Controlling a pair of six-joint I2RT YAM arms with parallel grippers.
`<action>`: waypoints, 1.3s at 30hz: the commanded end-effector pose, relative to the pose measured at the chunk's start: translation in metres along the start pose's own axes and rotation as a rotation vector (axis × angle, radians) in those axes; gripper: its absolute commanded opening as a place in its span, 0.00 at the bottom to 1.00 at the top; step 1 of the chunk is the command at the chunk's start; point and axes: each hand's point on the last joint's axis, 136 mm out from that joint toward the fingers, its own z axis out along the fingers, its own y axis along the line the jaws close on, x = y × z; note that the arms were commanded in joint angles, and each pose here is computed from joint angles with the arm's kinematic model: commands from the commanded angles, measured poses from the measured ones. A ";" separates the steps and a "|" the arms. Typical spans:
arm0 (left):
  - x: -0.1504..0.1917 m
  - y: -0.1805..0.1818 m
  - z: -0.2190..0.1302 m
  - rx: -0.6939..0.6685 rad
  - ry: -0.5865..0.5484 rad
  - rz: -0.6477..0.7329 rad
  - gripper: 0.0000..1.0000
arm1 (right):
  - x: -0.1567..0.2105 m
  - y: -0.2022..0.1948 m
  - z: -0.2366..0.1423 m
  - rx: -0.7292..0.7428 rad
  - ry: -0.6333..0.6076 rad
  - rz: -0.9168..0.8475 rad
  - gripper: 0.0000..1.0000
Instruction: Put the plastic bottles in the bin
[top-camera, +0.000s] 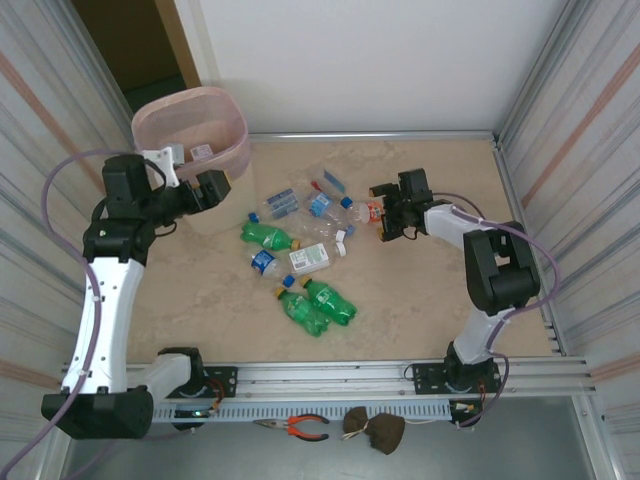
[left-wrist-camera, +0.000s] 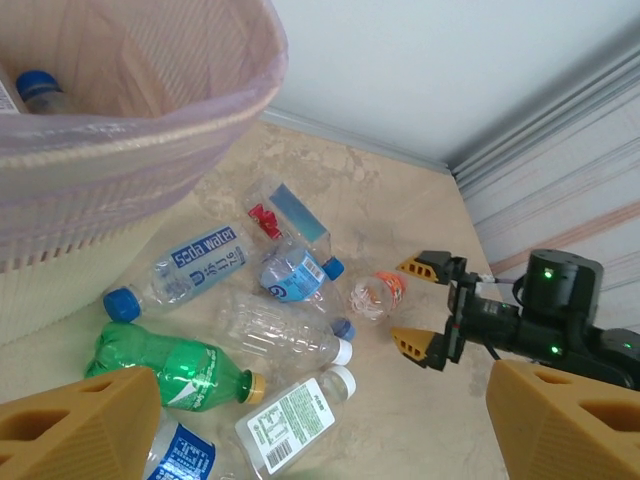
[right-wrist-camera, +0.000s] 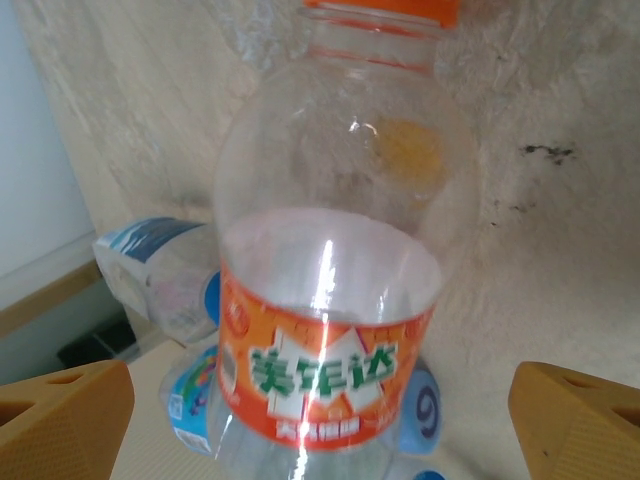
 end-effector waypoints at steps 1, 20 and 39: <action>0.001 -0.009 -0.006 0.026 -0.016 0.008 0.85 | 0.003 0.025 0.009 -0.076 0.050 0.055 0.95; 0.011 -0.007 -0.004 0.020 -0.005 0.001 0.85 | -0.004 0.019 0.039 -0.087 0.071 0.105 0.75; 0.009 -0.027 0.010 0.068 -0.038 0.062 0.84 | 0.003 0.041 -0.044 -0.149 -0.064 -0.248 0.58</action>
